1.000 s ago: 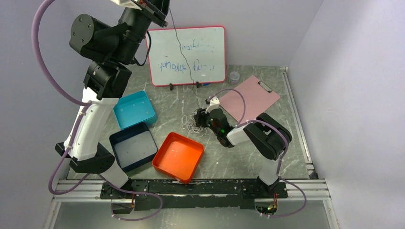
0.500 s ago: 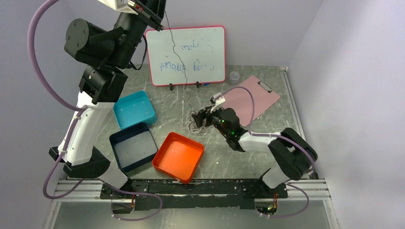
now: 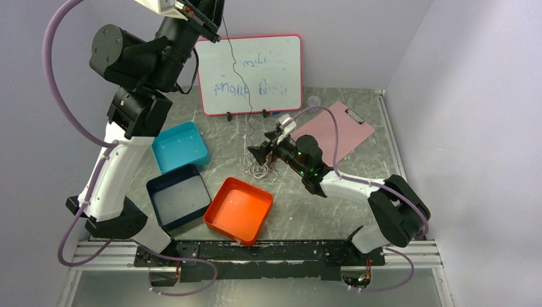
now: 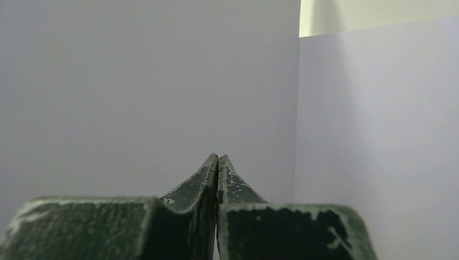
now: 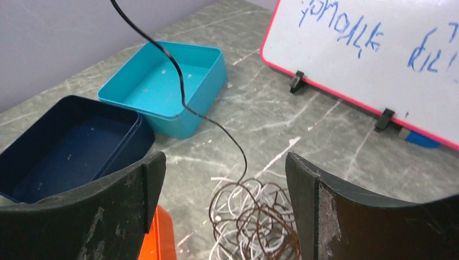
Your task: Untangle the cables
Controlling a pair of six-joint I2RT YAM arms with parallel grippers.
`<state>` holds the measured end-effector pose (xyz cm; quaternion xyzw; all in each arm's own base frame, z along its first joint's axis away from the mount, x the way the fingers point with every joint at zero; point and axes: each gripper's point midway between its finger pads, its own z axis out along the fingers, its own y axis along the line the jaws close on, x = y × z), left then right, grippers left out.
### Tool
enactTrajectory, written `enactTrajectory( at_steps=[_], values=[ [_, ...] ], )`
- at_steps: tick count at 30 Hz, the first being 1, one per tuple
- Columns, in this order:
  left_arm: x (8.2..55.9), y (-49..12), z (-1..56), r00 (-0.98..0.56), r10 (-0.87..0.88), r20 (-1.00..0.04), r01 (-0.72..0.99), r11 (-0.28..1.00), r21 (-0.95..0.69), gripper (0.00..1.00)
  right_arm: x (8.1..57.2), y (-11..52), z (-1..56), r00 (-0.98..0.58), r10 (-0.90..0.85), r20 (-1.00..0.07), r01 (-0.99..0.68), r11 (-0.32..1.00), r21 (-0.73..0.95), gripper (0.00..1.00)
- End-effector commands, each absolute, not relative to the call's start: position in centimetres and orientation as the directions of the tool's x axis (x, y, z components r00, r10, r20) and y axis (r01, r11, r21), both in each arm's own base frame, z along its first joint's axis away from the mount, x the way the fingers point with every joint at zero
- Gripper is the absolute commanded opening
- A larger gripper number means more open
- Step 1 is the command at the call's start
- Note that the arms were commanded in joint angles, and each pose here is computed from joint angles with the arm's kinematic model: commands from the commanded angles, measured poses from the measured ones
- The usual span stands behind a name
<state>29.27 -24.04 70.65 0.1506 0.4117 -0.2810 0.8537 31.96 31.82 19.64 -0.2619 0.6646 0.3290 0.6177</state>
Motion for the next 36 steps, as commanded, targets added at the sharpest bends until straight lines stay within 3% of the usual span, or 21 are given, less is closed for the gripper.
enactTrajectory(
  at_steps=[1,5,9,14,16,19,25,32,36],
  values=[
    [29.1,-23.2,71.0,0.51,-0.358,-0.782,0.589,0.808,0.015,0.07,32.8,33.7,21.0,-0.069,0.074,-0.995,-0.788,0.608,0.1,0.84],
    [29.2,-23.4,70.8,0.501,-0.362,-0.786,0.594,0.804,0.009,0.07,33.7,34.9,20.5,-0.064,0.073,-0.995,-0.802,0.59,0.095,0.76],
    [29.3,-23.5,70.7,0.494,-0.367,-0.788,0.599,0.801,0.002,0.07,35.0,35.7,20.1,-0.046,0.089,-0.995,-0.795,0.6,0.09,0.61],
    [29.3,-23.0,70.3,0.489,-0.355,-0.797,0.584,0.812,-0.004,0.07,36.1,37.0,20.8,-0.038,0.095,-0.995,-0.808,0.583,0.087,0.26],
    [29.3,-22.6,70.0,0.489,-0.344,-0.802,0.568,0.823,-0.007,0.07,36.5,37.0,21.3,-0.039,0.11,-0.993,-0.809,0.58,0.096,0.2],
    [29.3,-21.5,69.3,0.486,-0.321,-0.813,0.527,0.85,-0.021,0.07,36.9,36.4,22.2,-0.053,0.132,-0.99,-0.801,0.587,0.121,0.0],
    [31.1,-20.0,65.1,0.431,-0.24,-0.87,0.424,0.905,-0.039,0.07,37.1,33.6,27.1,-0.021,0.128,-0.992,-0.743,0.662,0.101,0.0],
    [35.9,-20.4,56.9,0.262,-0.154,-0.953,0.394,0.918,-0.04,0.07,35.3,31.9,37.9,0.039,0.142,-0.989,-0.739,0.671,0.067,0.0],
    [37.3,-20.6,53.4,0.183,-0.148,-0.972,0.415,0.908,-0.06,0.07,35.2,31.3,35.0,-0.005,0.125,-0.992,-0.723,0.685,0.09,0.0]
  ],
)
